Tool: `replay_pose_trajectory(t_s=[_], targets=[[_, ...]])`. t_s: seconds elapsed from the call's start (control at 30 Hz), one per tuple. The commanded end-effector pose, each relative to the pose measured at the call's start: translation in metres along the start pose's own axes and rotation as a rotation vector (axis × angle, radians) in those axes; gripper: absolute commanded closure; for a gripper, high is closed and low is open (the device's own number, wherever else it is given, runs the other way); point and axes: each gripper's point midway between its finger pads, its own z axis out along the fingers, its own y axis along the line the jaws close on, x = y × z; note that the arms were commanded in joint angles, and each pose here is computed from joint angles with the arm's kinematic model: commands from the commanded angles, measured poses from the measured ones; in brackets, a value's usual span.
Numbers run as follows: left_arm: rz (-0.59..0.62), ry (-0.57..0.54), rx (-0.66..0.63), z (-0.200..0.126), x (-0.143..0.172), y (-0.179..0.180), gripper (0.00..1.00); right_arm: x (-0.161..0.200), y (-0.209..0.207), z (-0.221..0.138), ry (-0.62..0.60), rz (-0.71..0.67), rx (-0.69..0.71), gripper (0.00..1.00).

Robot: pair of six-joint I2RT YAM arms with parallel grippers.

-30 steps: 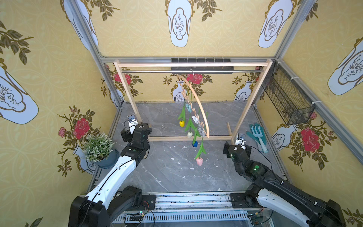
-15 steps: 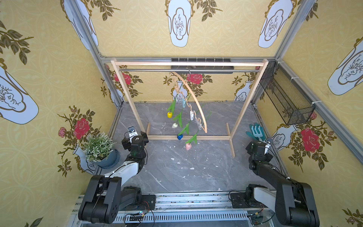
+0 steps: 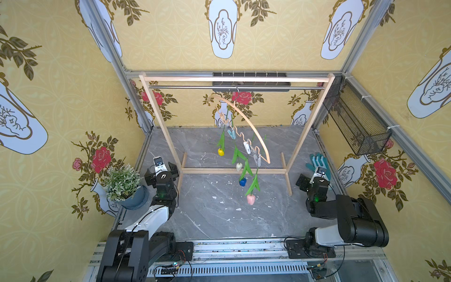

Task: Dry the flowers on a clothes hanger
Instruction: Reset both arms

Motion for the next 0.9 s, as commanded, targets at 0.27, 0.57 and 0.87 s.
replay_pose_trajectory(t_s=[0.27, 0.57, 0.87], targets=[[0.017, -0.091, 0.204, 0.004, 0.007, -0.03, 0.0, -0.026, 0.009, -0.002, -0.111, -0.014, -0.029, 0.02], [-0.002, -0.092, 0.2, -0.001, 0.007, -0.026, 0.0, -0.026, 0.01, -0.002, -0.109, -0.02, -0.026, 0.03], [0.006, -0.091, 0.208, 0.0, 0.007, -0.028, 0.0, -0.026, 0.01, -0.002, -0.11, -0.021, -0.024, 0.02]])
